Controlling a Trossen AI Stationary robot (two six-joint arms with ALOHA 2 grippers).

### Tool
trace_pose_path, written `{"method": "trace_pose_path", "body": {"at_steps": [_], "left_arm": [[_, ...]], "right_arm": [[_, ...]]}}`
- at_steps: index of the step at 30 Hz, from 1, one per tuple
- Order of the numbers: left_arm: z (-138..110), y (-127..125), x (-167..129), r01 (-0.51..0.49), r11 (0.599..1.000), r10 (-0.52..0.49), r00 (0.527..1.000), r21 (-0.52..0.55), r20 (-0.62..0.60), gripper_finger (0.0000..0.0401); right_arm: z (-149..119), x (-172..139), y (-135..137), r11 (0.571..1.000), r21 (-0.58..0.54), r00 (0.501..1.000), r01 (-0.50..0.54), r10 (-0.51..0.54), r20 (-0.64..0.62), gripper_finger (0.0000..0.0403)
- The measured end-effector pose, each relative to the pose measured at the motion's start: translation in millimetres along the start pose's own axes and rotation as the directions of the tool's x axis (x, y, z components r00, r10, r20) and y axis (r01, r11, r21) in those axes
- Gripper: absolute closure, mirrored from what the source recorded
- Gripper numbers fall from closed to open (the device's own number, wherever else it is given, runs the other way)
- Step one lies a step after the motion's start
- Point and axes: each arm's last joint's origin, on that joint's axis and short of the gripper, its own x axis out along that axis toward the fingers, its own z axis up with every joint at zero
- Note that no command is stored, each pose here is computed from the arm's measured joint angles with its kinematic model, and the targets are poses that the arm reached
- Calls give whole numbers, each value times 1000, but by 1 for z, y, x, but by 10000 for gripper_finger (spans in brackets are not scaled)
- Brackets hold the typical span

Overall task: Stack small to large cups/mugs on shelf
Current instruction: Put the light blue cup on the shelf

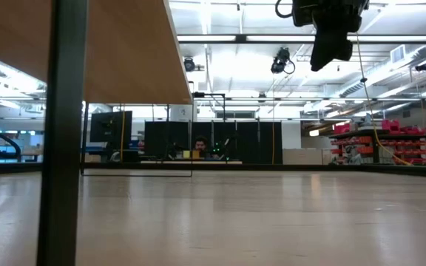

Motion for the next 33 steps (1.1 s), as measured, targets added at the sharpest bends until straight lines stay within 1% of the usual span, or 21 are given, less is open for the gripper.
{"method": "trace_pose_path", "body": {"at_steps": [3, 9, 15, 22, 29, 33], "left_arm": [[1, -5, 15, -35, 999, 35, 999, -10, 3, 390], [8, -11, 32, -72, 996, 73, 997, -46, 21, 390], [16, -13, 39, -88, 994, 89, 996, -70, 11, 390], [21, -14, 42, -97, 992, 98, 995, -78, 13, 390], [20, -5, 69, -218, 974, 216, 976, -57, -26, 390], [20, -3, 72, -234, 971, 233, 972, -51, -20, 390]], "right_arm": [[0, 0, -1, 999, -28, 1000, 23, -23, 13, 321], [1, 0, -1, 996, -75, 998, 52, -50, 28, 321], [2, 0, -2, 993, -93, 996, 72, -68, 51, 321], [6, 0, 0, 994, -97, 995, 56, -48, 90, 321], [7, 0, 1, 993, -108, 994, 51, -40, 104, 321], [7, 0, 1, 992, -115, 994, 51, -39, 105, 321]]}}
